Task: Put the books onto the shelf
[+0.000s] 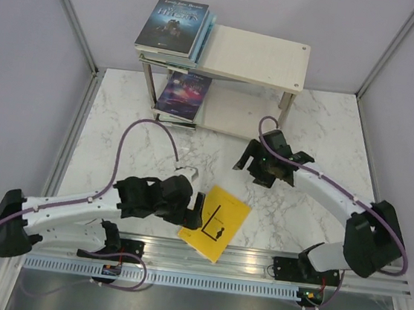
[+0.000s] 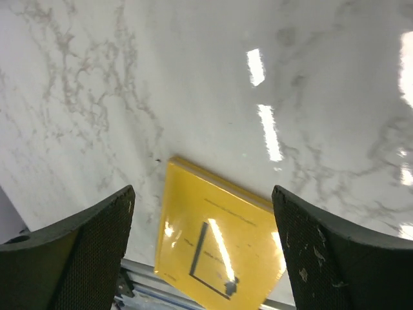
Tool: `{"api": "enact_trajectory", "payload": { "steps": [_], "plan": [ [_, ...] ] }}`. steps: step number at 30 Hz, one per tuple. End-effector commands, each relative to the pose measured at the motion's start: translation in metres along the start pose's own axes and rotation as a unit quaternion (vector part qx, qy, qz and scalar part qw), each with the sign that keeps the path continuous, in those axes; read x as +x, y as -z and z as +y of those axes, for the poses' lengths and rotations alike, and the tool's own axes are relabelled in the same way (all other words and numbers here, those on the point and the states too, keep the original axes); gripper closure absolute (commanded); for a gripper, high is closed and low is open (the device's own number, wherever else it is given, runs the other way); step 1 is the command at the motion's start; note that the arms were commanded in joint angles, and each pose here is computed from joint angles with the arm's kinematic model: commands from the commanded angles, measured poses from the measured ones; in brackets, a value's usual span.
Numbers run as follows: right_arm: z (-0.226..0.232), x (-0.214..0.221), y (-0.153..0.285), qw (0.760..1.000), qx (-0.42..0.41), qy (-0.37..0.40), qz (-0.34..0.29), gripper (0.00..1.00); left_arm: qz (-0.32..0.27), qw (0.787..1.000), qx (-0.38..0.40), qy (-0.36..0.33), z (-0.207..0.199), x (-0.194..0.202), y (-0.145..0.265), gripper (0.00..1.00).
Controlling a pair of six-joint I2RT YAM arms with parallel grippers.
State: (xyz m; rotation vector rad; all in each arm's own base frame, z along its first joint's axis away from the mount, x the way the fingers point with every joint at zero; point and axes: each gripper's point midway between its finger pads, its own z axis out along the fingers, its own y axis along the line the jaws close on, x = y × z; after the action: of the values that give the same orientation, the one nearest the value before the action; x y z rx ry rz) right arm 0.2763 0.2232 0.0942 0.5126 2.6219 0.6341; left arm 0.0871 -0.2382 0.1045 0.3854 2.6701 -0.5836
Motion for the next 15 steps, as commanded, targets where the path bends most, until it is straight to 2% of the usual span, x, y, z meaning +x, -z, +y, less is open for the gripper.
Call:
{"api": "enact_trajectory", "payload": {
  "steps": [1,6,8,10,11,13,14,15],
  "plan": [
    [-0.064,0.007,0.035,0.994,0.101,0.010,-0.028,0.09,-0.057,0.998,-0.029,0.011,0.027,-0.037,0.018,0.00],
    [-0.080,0.059,0.041,0.998,0.021,-0.053,0.013,0.08,-0.046,0.998,-0.042,-0.003,0.056,-0.065,-0.002,0.00],
    [-0.097,0.081,0.035,0.996,0.019,-0.074,0.035,0.08,-0.036,0.999,0.012,-0.013,0.046,-0.071,-0.018,0.00],
    [-0.095,0.094,0.035,0.994,-0.002,-0.101,0.048,0.09,-0.001,0.998,0.058,0.000,0.044,-0.062,-0.037,0.00],
    [-0.102,0.104,0.033,0.993,-0.002,-0.109,0.055,0.09,-0.014,0.996,0.083,0.001,0.038,-0.070,-0.044,0.00],
    [-0.100,0.114,0.032,0.990,-0.012,-0.125,0.065,0.08,0.012,0.993,0.119,0.005,0.034,-0.059,-0.058,0.00],
    [-0.107,0.122,0.029,0.989,-0.007,-0.130,0.071,0.08,-0.007,0.989,0.149,-0.001,0.024,-0.067,-0.062,0.00],
    [-0.102,0.125,0.027,0.989,-0.023,-0.129,0.073,0.08,0.008,0.983,0.183,0.001,0.014,-0.061,-0.064,0.00]
  ]
}}
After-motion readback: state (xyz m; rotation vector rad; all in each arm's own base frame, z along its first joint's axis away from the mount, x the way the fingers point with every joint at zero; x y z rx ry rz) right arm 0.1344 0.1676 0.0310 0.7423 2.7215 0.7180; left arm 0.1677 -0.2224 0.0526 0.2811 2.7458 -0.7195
